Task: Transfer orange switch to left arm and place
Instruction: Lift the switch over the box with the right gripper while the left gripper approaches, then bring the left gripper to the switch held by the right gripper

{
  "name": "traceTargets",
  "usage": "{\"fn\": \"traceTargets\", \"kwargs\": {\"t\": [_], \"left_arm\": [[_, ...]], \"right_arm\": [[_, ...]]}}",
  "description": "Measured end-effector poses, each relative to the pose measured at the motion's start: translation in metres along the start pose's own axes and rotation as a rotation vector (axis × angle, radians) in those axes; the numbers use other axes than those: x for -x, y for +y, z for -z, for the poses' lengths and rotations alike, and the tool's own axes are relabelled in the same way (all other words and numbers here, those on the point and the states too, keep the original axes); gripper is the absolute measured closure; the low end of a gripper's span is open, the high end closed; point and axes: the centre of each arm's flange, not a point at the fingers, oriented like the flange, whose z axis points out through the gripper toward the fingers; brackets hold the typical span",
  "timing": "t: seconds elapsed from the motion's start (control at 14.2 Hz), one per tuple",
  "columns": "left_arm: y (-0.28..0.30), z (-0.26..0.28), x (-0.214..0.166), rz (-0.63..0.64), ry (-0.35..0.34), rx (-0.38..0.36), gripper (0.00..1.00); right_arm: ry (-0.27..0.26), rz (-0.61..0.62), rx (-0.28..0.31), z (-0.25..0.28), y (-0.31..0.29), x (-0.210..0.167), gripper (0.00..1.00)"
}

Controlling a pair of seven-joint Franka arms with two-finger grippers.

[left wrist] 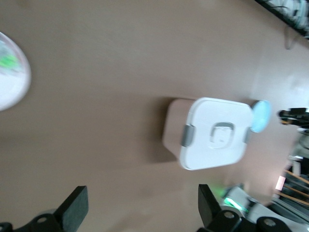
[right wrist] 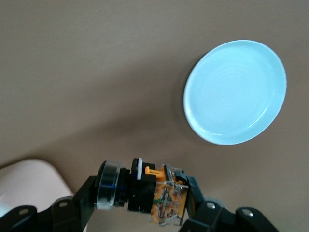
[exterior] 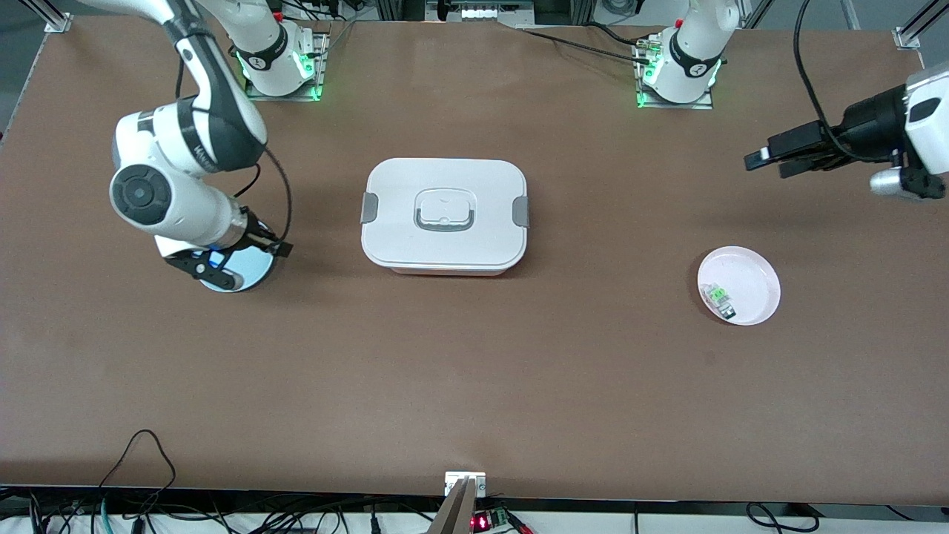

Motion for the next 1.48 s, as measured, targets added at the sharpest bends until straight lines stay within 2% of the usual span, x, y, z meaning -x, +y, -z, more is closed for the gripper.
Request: {"fn": "traceTargets", "kwargs": {"t": [0.28,0.49,0.63,0.84,1.05,1.27,1.48], "left_arm": [[-0.001,-0.034,-0.004,0.072,-0.076,0.257,0.0],[0.0,-0.051,-0.004,0.088,-0.102,0.451,0.0],[-0.007,-0.063,-0.006,0.089,-0.101,0.524,0.0],[-0.011,-0.067,-0.008,0.091,-0.095,0.538,0.0],[-0.007,-0.07,-0.008,0.089,-0.086,0.532,0.0],[0.01,-0.084,-0.008,0.072,-0.072,0.51,0.0],[0.038,-0.107,0.001,0.035,-0.115,0.489,0.0]], "right_arm": [[0.059,0.177,-0.049,0.041,-0.068,0.063,0.23],[0.123,0.359,-0.121,0.087,-0.12,0.117,0.23],[0.154,0.488,-0.16,0.111,-0.144,0.15,0.23],[0.164,0.658,-0.253,0.141,-0.17,0.194,0.23],[0.241,0.833,-0.349,0.166,-0.194,0.229,0.23],[0.316,0.971,-0.411,0.173,-0.215,0.262,0.23],[0.401,1.058,-0.498,0.177,-0.234,0.275,0.23]]}}
